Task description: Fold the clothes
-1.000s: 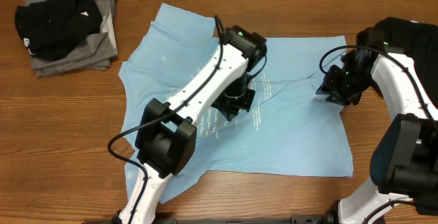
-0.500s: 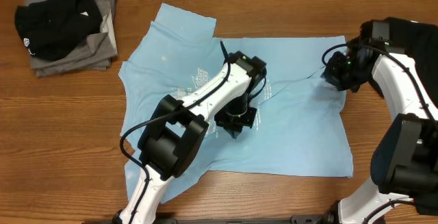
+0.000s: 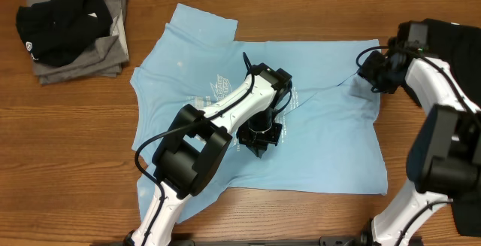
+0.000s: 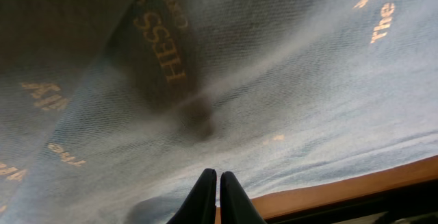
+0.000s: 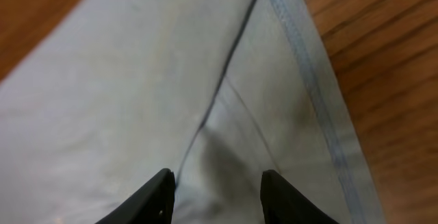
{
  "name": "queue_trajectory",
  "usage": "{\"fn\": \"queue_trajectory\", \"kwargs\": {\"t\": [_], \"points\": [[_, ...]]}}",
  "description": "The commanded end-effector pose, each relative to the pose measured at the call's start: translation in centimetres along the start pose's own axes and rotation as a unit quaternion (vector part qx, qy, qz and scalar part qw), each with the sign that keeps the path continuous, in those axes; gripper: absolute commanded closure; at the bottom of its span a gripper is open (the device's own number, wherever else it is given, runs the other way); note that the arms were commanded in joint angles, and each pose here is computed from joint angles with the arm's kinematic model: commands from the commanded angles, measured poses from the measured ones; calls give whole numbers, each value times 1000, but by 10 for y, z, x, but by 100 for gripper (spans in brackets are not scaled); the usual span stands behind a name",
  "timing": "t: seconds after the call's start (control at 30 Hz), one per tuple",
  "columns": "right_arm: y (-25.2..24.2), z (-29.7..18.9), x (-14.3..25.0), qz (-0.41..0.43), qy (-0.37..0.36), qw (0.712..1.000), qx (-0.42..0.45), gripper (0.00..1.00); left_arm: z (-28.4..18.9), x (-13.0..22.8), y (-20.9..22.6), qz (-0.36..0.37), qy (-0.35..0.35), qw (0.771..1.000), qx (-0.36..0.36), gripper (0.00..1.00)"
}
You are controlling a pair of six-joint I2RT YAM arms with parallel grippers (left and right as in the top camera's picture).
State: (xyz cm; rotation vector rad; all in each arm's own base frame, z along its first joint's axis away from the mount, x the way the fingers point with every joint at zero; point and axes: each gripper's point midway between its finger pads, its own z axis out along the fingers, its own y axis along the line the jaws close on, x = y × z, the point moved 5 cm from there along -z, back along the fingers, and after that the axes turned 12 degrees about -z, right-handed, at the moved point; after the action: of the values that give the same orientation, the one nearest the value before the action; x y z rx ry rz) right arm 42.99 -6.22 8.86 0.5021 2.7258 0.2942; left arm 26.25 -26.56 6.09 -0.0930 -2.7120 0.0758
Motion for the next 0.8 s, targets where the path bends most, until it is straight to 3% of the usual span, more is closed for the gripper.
{"fn": "queue_trajectory", "kwargs": {"t": [0.0, 0.2, 0.4, 0.77], "points": [[-7, 21, -3, -27, 3, 1000, 12, 56, -2, 7, -1, -4, 2, 1000, 4, 92], [-15, 36, -5, -43, -1, 998, 36, 57, -2, 6, -1, -4, 2, 1000, 4, 88], [-20, 37, -5, -45, -3, 997, 60, 69, -2, 6, -1, -4, 1, 1000, 4, 86], [4, 43, 3, -99, 6, 993, 65, 67, -2, 6, -1, -4, 2, 1000, 4, 84]]}}
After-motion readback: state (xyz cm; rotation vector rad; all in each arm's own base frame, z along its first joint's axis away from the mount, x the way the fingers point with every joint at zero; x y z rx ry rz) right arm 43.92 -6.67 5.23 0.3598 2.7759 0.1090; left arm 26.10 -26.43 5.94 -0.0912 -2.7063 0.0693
